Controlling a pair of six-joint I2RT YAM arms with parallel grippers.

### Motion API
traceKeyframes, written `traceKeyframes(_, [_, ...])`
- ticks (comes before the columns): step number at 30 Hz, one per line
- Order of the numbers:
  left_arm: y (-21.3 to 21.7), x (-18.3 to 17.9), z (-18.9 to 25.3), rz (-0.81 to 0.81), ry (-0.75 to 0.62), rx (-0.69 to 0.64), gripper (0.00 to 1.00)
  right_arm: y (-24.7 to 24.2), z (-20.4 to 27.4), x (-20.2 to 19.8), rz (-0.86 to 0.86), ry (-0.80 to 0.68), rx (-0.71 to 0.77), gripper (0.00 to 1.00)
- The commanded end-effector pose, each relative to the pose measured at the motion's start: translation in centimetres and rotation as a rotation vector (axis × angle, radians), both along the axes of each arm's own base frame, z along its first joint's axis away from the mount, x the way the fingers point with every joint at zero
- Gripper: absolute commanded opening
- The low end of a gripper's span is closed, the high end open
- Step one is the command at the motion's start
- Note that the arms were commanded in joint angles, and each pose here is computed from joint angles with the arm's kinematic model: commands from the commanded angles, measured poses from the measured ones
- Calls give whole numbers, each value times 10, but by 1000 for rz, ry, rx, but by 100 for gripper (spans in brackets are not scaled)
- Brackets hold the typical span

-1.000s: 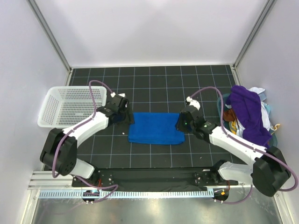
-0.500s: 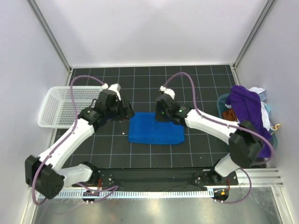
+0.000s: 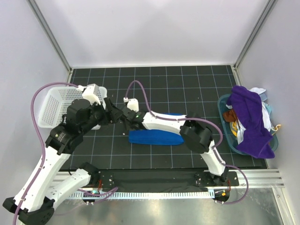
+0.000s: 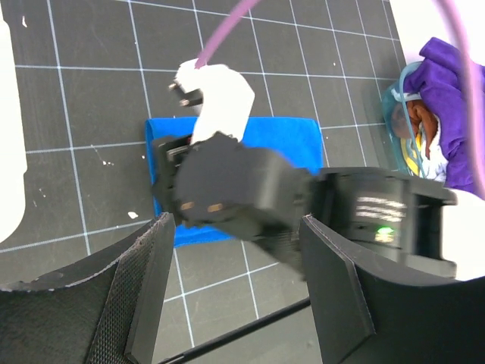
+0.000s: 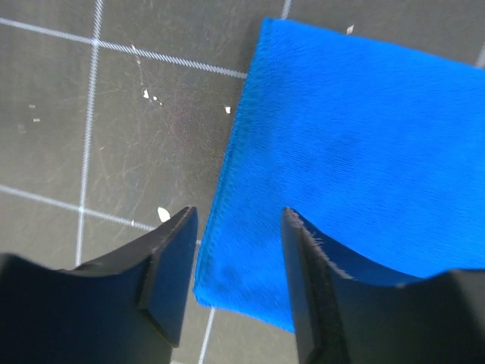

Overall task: Fold and stack the towels
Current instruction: Fold the towel

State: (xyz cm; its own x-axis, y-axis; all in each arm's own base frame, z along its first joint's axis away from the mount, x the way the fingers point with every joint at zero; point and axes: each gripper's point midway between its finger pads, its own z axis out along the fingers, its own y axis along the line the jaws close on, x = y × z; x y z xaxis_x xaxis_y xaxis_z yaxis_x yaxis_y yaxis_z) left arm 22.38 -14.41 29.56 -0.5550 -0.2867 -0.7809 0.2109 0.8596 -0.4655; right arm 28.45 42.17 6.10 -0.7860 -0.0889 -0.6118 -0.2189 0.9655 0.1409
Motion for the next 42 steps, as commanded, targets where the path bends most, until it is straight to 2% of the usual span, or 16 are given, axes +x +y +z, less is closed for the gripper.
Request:
traceKeyframes(1, [3, -5, -3, -24, -5, 28, 70, 1, 9, 8, -75, -40, -35, 59])
traceKeyframes(8, [5, -10, 7, -26, -54, 9, 70, -3, -2, 9, -93, -29, -122, 60])
traceKeyframes(22, [7, -9, 29, -19, -104, -7, 70, 8, -10, 19, -78, -32, -161, 63])
traceKeyframes(29, [14, -9, 40, 2, -127, 12, 70, -5, -38, 14, -82, 14, -222, 62])
traceKeyframes(34, [19, -6, 42, 28, -134, 28, 70, -17, -50, 10, -86, 34, -250, 54])
traceKeyframes(38, [19, -3, 40, 41, -127, 38, 70, -20, -55, 8, -81, 50, -238, 36])
traceKeyframes(42, [20, -1, 39, 47, -123, 41, 70, -18, -54, 8, -71, 53, -220, 31])
